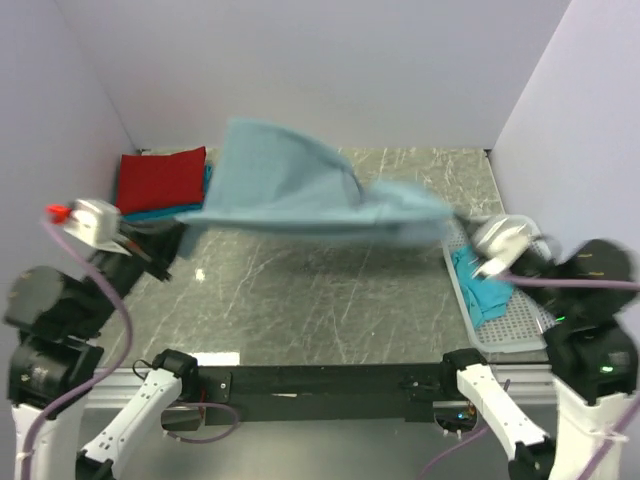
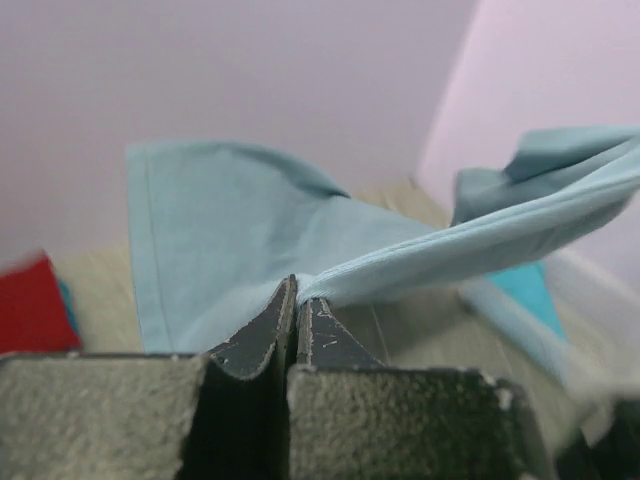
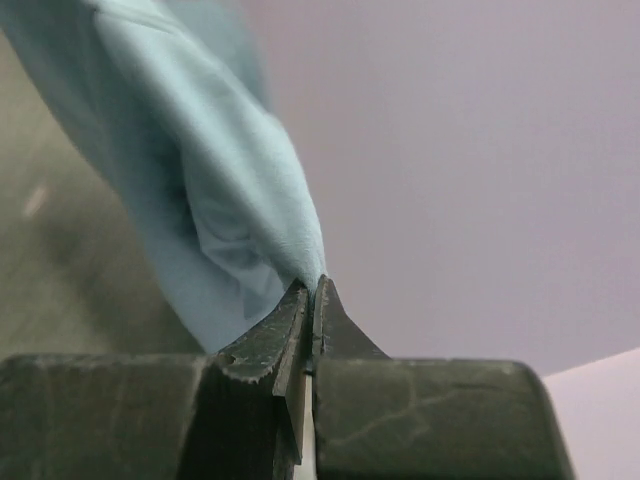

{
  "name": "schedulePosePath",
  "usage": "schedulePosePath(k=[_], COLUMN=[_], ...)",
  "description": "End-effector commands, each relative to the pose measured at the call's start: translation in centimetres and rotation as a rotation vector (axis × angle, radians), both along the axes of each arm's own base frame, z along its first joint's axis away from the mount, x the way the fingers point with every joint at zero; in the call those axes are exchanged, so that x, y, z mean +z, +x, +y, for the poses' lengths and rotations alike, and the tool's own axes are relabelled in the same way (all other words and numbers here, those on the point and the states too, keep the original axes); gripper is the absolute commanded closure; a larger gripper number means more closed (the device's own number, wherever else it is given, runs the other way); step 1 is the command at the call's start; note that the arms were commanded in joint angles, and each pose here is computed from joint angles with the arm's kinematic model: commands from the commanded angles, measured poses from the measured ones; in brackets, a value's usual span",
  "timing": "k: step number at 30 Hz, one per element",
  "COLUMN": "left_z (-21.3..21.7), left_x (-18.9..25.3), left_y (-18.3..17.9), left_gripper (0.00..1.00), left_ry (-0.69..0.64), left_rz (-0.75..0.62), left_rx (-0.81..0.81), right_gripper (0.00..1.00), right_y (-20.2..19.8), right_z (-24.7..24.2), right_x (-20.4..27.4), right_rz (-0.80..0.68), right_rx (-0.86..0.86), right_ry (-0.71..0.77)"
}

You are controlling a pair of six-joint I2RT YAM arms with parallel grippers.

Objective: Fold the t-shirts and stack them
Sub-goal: Flatten the tshirt out

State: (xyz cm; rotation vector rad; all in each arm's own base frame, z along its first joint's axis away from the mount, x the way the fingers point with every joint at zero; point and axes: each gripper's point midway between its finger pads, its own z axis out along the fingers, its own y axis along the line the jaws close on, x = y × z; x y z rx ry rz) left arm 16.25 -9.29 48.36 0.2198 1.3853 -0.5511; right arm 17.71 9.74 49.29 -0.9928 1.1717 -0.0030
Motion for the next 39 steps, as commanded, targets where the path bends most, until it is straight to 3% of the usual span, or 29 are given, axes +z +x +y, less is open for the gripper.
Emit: schedulePosePath(k=[1,4,7,12,13,14,17,19,21,22,23,24,26,27,28,29,30,34,35,36,37,38,39], left_z=[-3.4,-4.7,-5.5,-4.5,-4.1,-3.3,-3.6,-3.9,-3.9,-3.7,-4.1,-3.9,-4.3,-4.2,-4.3,-4.7,-4.8,-4.5,-3.8,-3.9,-3.7,-3.1,-3.4], left_x=[-8.9,-11.8,-13.2,-14.6,-14.9,-15.6,-16.7,-15.7,-17.0,-14.1,-14.7,-10.3,-8.3,-1.6,0.8,1.8,7.6,13.2,14.6,12.6,11.8,12.2,8.5], left_y=[-0.7,-3.5,-6.0,-5.3,-4.4,-2.2,2.7,5.9,10.5,12.2,15.0,16.4,20.0,20.0,20.3,21.4,19.4,15.0,11.7,11.9,10.9,7.6,8.3], left_gripper=[1.0,1.0,1.0,1.0,1.0,1.0,1.0,1.0,1.0,1.0,1.0,1.0,1.0,1.0,1.0,1.0,1.0,1.0,1.0,1.0,1.0,1.0,1.0], left_ry=[0.056,0.0,-0.051,-0.153,-0.162,-0.187,-0.215,-0.222,-0.17,-0.16,-0.134,-0.15,-0.133,-0.159,-0.156,-0.152,-0.171,-0.176,-0.181,-0.169,-0.161,-0.159,-0.135], left_rz=[0.239,0.315,0.377,0.463,0.478,0.519,0.54,0.488,0.53,0.458,0.492,0.407,0.393,0.266,0.221,0.22,0.101,-0.053,-0.118,-0.099,-0.104,-0.154,-0.079], left_rx=[-0.205,-0.32,-0.411,-0.306,-0.26,-0.16,-0.08,-0.049,0.038,0.055,0.079,0.08,0.083,0.052,0.045,0.035,-0.01,-0.065,-0.073,-0.074,-0.073,-0.087,-0.087], right_gripper=[1.0,1.0,1.0,1.0,1.0,1.0,1.0,1.0,1.0,1.0,1.0,1.0,1.0,1.0,1.0,1.0,1.0,1.0,1.0,1.0,1.0,1.0,1.0], right_y=[-0.7,-4.8,-8.0,-6.0,-3.8,-2.2,4.5,9.7,12.8,16.0,17.4,18.8,21.6,21.4,22.4,22.0,20.6,13.8,12.5,12.5,8.8,7.7,7.3], right_z=[-0.6,-2.2,-2.7,-2.6,-2.2,-1.9,-0.6,0.5,1.6,2.7,3.5,4.1,5.8,6.2,6.7,6.8,6.7,5.2,4.7,4.8,3.9,3.6,3.6], right_x=[-18.4,-24.8,-26.9,-24.8,-23.5,-23.5,-22.0,-20.6,-19.3,-17.1,-16.0,-10.8,-8.5,-2.7,-1.6,0.8,4.8,10.8,11.0,8.6,9.9,9.1,6.9], right_rz=[0.446,0.594,0.652,0.604,0.543,0.58,0.604,0.63,0.666,0.647,0.651,0.549,0.551,0.435,0.425,0.393,0.301,0.107,0.072,0.109,0.034,0.017,0.053], right_rx=[0.076,0.067,0.092,0.002,-0.018,-0.035,-0.083,-0.092,-0.101,-0.099,-0.101,-0.091,-0.075,-0.043,-0.036,-0.02,0.007,0.055,0.054,0.048,0.063,0.066,0.068], right_ry=[-0.294,-0.371,-0.41,-0.297,-0.259,-0.214,-0.094,-0.046,0.005,0.024,0.052,0.091,0.143,0.193,0.215,0.26,0.292,0.342,0.333,0.312,0.312,0.272,0.237])
